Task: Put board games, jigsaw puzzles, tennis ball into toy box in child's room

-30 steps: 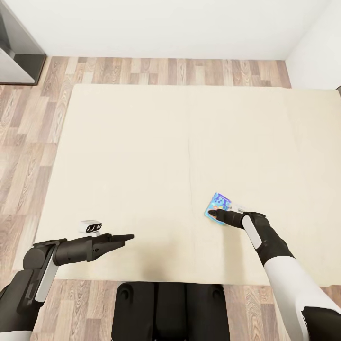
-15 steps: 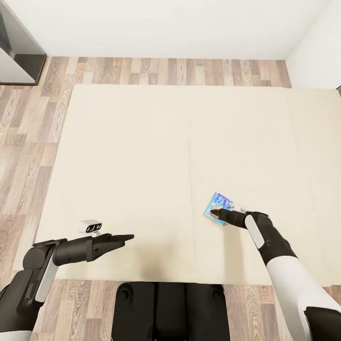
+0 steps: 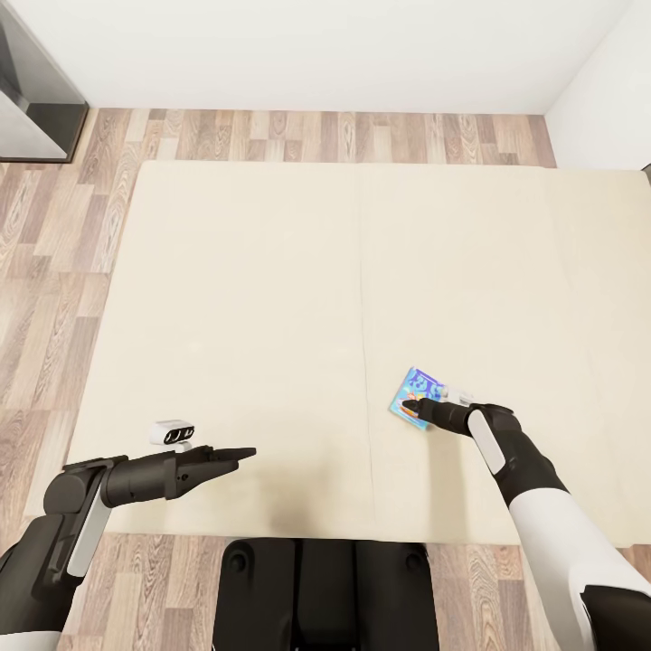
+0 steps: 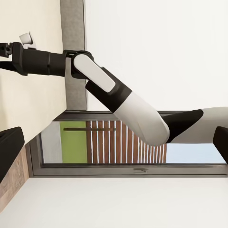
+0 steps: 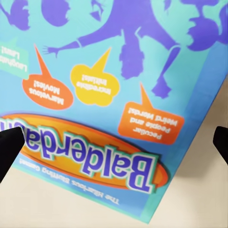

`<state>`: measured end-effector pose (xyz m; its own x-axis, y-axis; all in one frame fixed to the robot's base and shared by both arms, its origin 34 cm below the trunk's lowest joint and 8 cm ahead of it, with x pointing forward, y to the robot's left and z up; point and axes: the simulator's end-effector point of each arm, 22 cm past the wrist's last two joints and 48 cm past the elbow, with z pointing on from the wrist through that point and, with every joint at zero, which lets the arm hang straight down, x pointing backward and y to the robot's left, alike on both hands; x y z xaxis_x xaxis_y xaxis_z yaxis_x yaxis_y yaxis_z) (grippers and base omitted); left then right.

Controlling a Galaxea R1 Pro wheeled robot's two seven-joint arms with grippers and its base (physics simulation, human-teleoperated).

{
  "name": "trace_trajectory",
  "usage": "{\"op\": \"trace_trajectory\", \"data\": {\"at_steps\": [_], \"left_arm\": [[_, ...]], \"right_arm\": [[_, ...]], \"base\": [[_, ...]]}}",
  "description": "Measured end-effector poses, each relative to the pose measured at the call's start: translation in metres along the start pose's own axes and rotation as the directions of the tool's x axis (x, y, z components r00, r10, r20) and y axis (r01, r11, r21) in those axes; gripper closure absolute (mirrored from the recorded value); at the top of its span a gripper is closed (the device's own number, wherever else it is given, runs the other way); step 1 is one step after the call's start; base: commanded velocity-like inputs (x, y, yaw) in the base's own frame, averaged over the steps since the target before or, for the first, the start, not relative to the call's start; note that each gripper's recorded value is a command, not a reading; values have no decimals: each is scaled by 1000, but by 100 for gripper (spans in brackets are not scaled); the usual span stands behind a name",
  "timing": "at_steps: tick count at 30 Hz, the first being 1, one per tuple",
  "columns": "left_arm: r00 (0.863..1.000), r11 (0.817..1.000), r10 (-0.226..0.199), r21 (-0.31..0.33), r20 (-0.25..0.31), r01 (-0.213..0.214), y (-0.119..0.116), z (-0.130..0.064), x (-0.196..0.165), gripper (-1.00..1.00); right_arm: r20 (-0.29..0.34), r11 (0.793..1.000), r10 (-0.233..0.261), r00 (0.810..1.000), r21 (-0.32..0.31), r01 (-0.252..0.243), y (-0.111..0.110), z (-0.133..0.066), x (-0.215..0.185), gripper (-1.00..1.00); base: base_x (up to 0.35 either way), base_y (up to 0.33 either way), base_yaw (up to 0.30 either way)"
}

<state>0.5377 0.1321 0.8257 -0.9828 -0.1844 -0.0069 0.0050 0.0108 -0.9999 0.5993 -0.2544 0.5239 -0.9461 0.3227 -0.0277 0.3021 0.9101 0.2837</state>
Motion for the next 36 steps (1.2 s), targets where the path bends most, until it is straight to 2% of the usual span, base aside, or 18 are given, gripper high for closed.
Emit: {"op": "trace_trajectory", "data": {"at_steps": [24,36], "left_arm": [[1000,1000,0,0,0,0,0,0,0,-100],[1000,1000,0,-2,0,0,0,-1,0,-100]], "right_arm": [[18,1000,0,1000,-8,0,4,-2,-13,-100],[50,1000,-7,999,-12,8,11,-6,-36,-100]], "base": [[0,0,0],[0,0,0]]}}
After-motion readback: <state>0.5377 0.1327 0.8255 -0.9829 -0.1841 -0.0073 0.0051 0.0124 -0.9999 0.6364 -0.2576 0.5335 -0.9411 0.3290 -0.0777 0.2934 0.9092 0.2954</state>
